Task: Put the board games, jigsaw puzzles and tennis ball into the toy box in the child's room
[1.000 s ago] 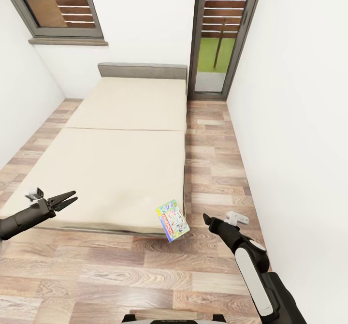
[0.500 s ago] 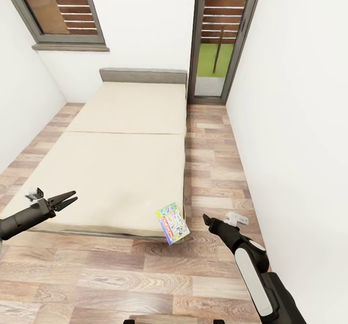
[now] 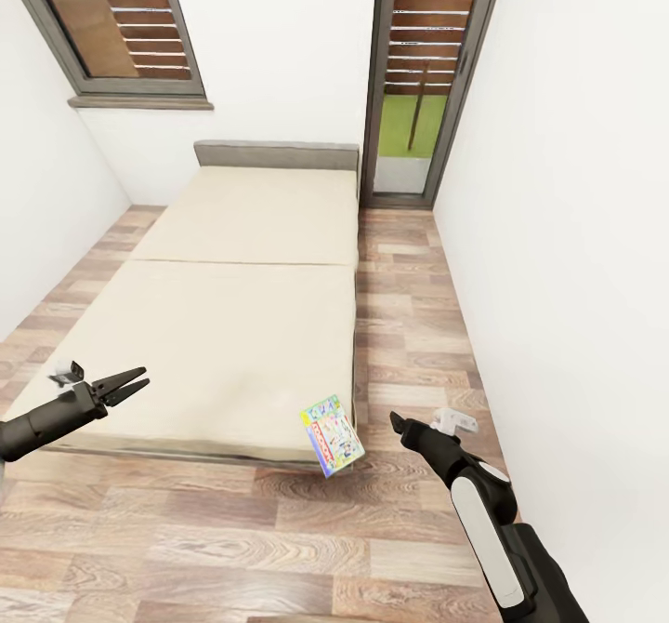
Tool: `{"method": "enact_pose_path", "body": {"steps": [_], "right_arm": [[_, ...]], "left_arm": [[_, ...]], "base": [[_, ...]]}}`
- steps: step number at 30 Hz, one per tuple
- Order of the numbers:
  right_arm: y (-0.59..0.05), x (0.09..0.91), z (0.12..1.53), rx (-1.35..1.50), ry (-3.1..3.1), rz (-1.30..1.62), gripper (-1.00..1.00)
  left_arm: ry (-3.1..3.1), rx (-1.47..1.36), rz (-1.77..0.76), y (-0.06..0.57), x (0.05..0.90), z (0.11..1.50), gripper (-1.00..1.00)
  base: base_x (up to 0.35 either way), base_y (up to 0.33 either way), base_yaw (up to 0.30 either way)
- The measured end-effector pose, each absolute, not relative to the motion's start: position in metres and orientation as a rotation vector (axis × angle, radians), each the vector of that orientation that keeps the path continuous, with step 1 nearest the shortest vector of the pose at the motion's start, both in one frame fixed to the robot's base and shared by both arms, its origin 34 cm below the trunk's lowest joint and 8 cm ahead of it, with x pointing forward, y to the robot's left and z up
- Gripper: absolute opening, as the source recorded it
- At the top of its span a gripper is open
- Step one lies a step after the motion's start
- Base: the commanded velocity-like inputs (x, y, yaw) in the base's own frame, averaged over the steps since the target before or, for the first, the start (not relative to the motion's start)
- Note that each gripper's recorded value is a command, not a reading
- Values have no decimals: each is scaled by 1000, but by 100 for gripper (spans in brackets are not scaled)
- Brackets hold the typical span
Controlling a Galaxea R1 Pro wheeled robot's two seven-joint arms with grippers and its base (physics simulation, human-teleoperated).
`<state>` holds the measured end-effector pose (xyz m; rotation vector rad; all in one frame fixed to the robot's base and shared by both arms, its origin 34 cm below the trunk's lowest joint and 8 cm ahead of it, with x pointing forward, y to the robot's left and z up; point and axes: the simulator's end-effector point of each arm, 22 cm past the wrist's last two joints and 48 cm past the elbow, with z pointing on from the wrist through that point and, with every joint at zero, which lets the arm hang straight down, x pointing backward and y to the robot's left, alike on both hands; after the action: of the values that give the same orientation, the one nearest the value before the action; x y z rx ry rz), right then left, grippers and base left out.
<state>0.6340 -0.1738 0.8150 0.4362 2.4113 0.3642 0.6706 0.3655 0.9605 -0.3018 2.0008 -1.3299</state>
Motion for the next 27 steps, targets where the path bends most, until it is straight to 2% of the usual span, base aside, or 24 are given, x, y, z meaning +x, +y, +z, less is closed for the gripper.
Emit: {"method": "enact_pose_path", "body": {"steps": [27], "right_arm": [[-174, 642, 838, 425, 2368, 369, 100]], "left_arm": [[1963, -272, -1331, 362, 672, 984, 100]], "base": [[0, 0, 0]]}}
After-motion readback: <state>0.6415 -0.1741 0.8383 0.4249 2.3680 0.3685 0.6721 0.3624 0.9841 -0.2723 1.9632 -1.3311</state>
